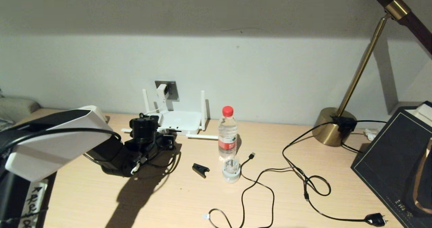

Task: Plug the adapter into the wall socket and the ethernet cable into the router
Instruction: Hand it to the other hand

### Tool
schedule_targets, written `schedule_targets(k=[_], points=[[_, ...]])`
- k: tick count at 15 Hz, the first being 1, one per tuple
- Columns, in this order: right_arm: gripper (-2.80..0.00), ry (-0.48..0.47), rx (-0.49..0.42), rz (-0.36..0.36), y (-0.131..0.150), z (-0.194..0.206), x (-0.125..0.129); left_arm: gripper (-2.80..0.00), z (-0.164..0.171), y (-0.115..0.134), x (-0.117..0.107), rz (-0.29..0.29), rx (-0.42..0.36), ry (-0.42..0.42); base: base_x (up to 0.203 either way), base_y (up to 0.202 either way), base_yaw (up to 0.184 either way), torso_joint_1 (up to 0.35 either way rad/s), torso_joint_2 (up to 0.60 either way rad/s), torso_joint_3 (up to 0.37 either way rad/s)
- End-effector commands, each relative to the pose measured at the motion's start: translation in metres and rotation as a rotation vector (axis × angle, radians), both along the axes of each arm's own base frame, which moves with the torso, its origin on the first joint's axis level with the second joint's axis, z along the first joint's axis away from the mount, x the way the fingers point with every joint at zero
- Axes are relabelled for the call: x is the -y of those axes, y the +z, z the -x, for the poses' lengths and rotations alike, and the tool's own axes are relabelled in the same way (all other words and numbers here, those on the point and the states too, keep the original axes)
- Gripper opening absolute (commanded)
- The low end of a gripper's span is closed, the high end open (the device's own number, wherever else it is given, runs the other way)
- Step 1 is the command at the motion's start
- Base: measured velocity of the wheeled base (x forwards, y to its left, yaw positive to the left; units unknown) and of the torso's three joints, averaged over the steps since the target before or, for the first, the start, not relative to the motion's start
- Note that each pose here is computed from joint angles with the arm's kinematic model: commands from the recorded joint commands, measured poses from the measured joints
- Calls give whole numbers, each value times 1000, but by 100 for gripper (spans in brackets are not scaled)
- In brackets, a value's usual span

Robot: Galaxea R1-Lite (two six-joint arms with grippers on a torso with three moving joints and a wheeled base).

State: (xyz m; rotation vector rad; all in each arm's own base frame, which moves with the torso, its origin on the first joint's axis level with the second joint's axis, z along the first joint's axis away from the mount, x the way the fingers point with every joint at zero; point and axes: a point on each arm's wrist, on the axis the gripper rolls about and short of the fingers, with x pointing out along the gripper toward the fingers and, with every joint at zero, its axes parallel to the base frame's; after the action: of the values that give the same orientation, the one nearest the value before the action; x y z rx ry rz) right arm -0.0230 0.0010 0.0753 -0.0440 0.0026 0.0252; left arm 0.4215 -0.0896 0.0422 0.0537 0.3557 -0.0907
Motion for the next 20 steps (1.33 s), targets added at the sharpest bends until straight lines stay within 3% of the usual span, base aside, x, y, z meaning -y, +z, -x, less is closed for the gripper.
schedule_targets(k=[1,20], points=[[-280,1,-1,0,0,0,0,-280,0,1,-1,1,6,3,0,0,0,0,0,0],[-280,3,-1,0,0,0,0,-280,-2,0,-3,2,6,8,0,0,0,0,0,0]])
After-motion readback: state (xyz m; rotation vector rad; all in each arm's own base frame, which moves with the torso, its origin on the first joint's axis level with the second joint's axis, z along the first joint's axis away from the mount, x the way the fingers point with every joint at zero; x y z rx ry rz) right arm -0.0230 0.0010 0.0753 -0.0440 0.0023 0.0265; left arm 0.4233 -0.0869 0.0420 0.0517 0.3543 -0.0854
